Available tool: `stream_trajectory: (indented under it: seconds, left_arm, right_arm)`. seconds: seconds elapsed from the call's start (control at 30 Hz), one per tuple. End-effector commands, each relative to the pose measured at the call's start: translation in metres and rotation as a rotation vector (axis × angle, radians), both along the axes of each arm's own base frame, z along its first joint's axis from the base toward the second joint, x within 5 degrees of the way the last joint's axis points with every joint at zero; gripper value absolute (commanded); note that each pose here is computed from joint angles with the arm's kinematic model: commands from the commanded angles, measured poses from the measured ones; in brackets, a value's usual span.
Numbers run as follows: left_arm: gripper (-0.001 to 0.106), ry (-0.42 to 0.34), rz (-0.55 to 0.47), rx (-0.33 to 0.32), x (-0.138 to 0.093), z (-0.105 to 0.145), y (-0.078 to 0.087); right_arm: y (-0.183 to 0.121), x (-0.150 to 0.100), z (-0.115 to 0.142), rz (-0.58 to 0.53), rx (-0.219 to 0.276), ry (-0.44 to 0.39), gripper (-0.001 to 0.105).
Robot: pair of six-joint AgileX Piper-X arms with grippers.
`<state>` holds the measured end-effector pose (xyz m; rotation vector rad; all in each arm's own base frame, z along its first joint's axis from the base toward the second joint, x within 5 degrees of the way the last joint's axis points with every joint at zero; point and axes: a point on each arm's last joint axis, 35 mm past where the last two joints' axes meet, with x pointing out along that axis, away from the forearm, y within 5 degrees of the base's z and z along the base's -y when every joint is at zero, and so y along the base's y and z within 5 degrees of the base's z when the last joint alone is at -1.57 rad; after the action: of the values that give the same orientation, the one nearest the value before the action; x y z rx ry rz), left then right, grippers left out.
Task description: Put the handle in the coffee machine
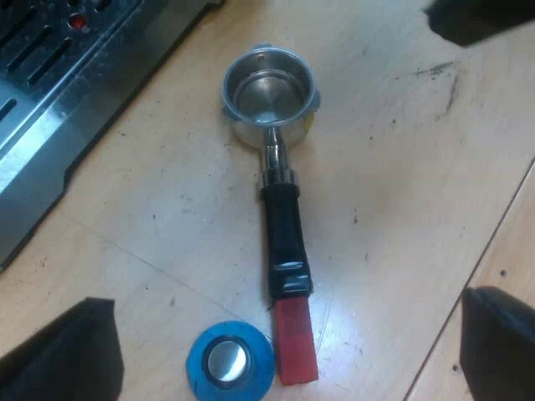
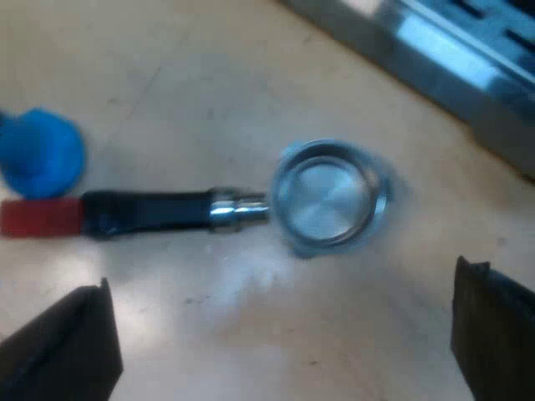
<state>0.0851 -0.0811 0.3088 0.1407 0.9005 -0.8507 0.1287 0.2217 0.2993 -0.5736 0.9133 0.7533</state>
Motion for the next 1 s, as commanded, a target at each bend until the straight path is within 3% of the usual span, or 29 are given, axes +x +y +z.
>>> stream_trajectory:
  seconds: [0.03, 0.1, 0.3, 0.43, 0.57, 0.83, 1.0]
  left_arm:
    - [0.084, -0.013, 0.003, -0.002, 0.002, 0.001, -0.002]
    - [0.084, -0.003, 0.003, 0.007, 0.005, 0.0, -0.005]
    - [0.084, 0.046, 0.003, 0.047, 0.014, -0.009, -0.012]
    - [0.095, 0.069, 0.003, 0.066, 0.019, -0.013, -0.016]
    - [0.096, 0.068, 0.003, 0.066, 0.023, -0.015, -0.019]
    - [0.096, 0.06, 0.003, 0.059, 0.024, -0.014, -0.02]
    - [0.096, 0.06, 0.001, 0.058, 0.024, -0.014, -0.02]
  right_arm:
    - [-0.007, 0.013, 0.0, 0.005, -0.01, 0.032, 0.084]
    - [-0.008, 0.018, -0.004, 0.017, -0.005, 0.069, 0.084]
    - [-0.005, 0.037, -0.024, 0.06, -0.057, 0.124, 0.084]
    - [-0.003, 0.055, -0.041, 0.055, -0.085, 0.146, 0.084]
    - [-0.001, 0.067, -0.052, 0.079, -0.07, 0.172, 0.084]
    - [0.007, 0.083, -0.081, 0.118, -0.11, 0.214, 0.084]
    - [0.016, 0.09, -0.087, 0.129, -0.101, 0.22, 0.084]
